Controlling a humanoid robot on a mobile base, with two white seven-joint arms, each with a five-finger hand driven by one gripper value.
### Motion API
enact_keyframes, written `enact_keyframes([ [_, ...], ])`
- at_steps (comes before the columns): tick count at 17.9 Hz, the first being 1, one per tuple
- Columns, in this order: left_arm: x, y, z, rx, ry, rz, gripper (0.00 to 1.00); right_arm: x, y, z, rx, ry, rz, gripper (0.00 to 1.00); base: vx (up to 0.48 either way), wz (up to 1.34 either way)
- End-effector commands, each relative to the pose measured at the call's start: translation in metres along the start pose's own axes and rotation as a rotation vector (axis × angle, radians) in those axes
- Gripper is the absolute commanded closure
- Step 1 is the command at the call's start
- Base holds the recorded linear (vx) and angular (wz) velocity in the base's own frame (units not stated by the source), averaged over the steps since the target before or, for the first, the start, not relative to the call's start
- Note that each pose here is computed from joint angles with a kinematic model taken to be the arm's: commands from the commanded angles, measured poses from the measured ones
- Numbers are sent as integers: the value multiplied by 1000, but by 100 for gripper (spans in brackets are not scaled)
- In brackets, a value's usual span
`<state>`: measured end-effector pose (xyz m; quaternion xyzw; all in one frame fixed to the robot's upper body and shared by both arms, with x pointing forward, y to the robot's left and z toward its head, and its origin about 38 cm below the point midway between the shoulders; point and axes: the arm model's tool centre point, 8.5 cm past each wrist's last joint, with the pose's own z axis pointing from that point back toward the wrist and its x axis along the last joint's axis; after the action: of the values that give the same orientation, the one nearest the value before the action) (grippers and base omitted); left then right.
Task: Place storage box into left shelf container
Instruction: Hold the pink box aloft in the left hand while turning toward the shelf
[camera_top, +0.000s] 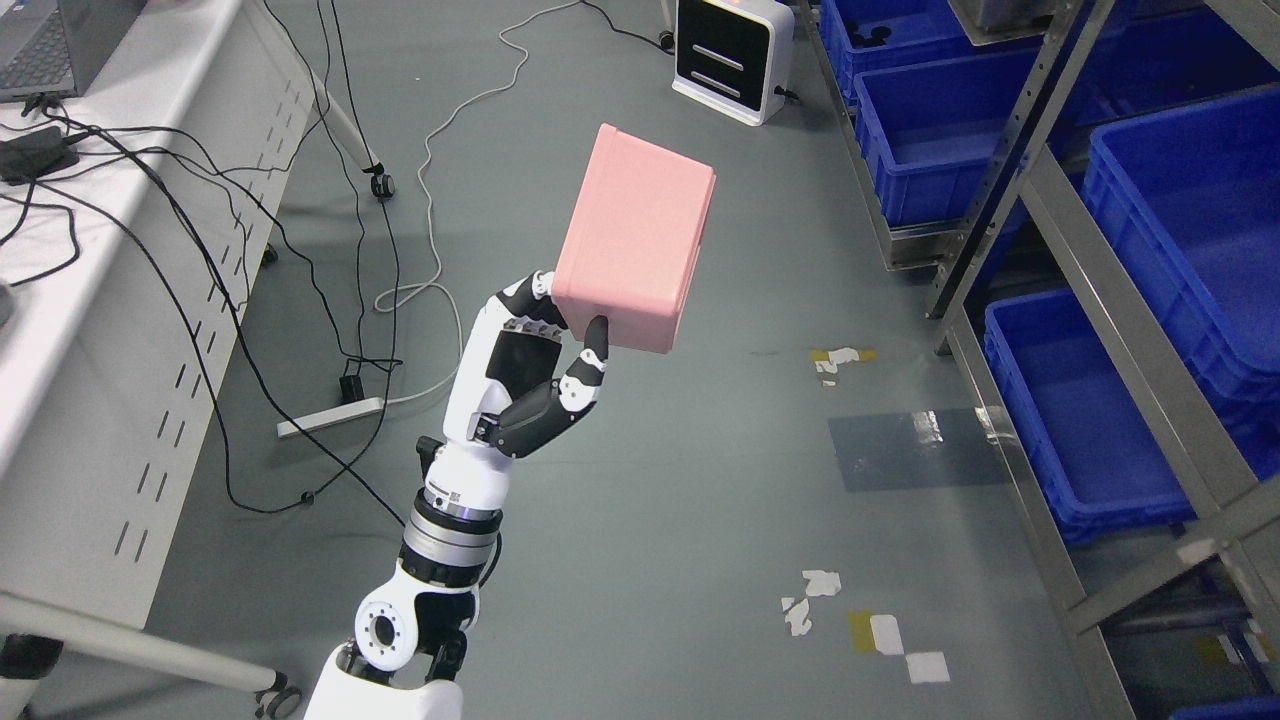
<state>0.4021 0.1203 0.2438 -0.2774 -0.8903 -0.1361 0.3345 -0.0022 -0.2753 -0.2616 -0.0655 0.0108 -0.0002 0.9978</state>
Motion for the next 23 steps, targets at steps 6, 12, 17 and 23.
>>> enact_keyframes([
  [6, -5, 2, 15, 8, 35, -1, 97, 0, -11, -1, -17, -8, -4, 0, 382, 13],
  [12, -16, -3, 30, 19, 88, 21, 97, 0, -11, -1, -17, -8, -4, 0, 353, 63],
  [17, -27, -8, 39, 2, 129, 40, 97, 0, -11, -1, -17, -8, -4, 0, 348, 155],
  [23, -37, -17, 45, -28, 161, 60, 97, 0, -11, -1, -17, -8, -4, 0, 369, 191],
])
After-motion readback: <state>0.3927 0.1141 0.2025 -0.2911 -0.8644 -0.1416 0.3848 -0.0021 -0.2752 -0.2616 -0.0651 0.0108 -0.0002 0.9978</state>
